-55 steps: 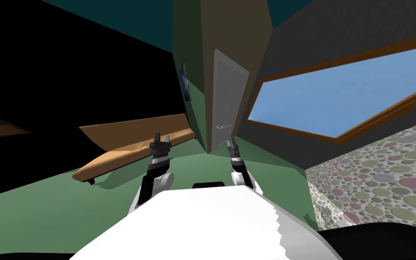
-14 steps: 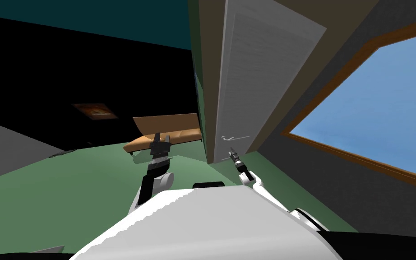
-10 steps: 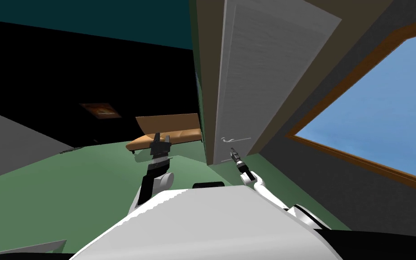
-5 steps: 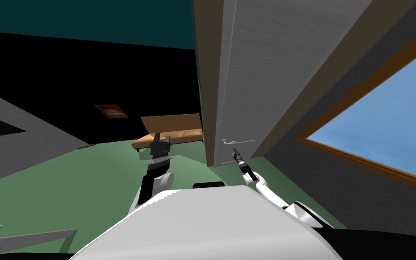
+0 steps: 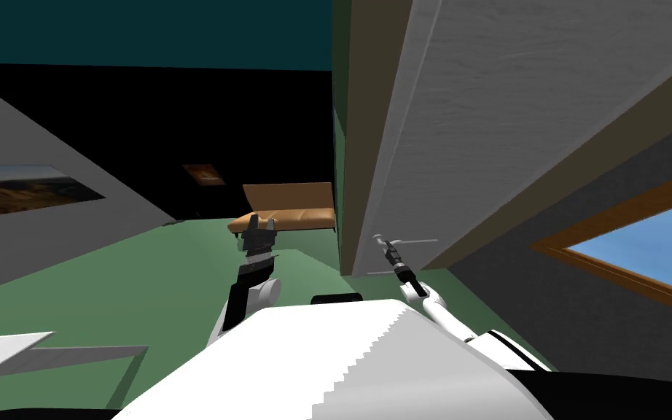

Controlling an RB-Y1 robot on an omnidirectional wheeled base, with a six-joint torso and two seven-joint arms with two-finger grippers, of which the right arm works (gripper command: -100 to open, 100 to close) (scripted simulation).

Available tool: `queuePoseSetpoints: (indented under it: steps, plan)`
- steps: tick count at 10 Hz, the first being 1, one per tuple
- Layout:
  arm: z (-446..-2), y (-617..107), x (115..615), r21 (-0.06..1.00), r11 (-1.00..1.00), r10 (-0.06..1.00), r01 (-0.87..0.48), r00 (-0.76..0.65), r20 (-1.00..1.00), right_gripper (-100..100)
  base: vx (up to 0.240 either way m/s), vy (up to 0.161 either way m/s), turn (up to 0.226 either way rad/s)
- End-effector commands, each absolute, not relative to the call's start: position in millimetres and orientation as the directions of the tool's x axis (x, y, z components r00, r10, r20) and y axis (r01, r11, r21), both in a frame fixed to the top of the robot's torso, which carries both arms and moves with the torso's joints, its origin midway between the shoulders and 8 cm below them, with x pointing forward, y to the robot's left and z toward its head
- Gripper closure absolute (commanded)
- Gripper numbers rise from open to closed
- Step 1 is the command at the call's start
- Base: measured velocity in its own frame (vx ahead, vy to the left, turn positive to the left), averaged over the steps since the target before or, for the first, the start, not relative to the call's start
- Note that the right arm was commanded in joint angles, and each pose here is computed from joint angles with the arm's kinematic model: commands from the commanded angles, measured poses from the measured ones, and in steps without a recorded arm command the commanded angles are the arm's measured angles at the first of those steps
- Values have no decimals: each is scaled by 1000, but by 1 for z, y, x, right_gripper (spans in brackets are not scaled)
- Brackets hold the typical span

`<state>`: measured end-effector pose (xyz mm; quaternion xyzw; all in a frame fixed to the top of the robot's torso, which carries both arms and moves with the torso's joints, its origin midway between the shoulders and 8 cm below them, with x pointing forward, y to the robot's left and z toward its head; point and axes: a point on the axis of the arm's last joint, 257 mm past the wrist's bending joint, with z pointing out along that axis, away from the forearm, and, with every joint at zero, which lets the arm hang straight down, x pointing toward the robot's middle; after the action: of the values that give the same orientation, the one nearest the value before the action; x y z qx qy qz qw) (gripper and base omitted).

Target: Pull the door open

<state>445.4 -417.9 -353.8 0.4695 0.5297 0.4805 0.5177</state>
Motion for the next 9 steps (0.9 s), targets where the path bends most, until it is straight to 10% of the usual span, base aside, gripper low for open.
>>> queuePoseSetpoints:
  steps: [1,3,4,9]
  plan:
    - [-355,-436,436,995,96,995,1,7,-96,-100,115,13,197]
    - [-354,-441,437,995,96,995,2,14,-96,-100,116,-3,119]
    - [-354,-441,437,995,96,995,2,14,-96,100,-14,0,-32]
    - [-354,-441,437,995,96,995,2,14,-96,100,-11,-1,0]
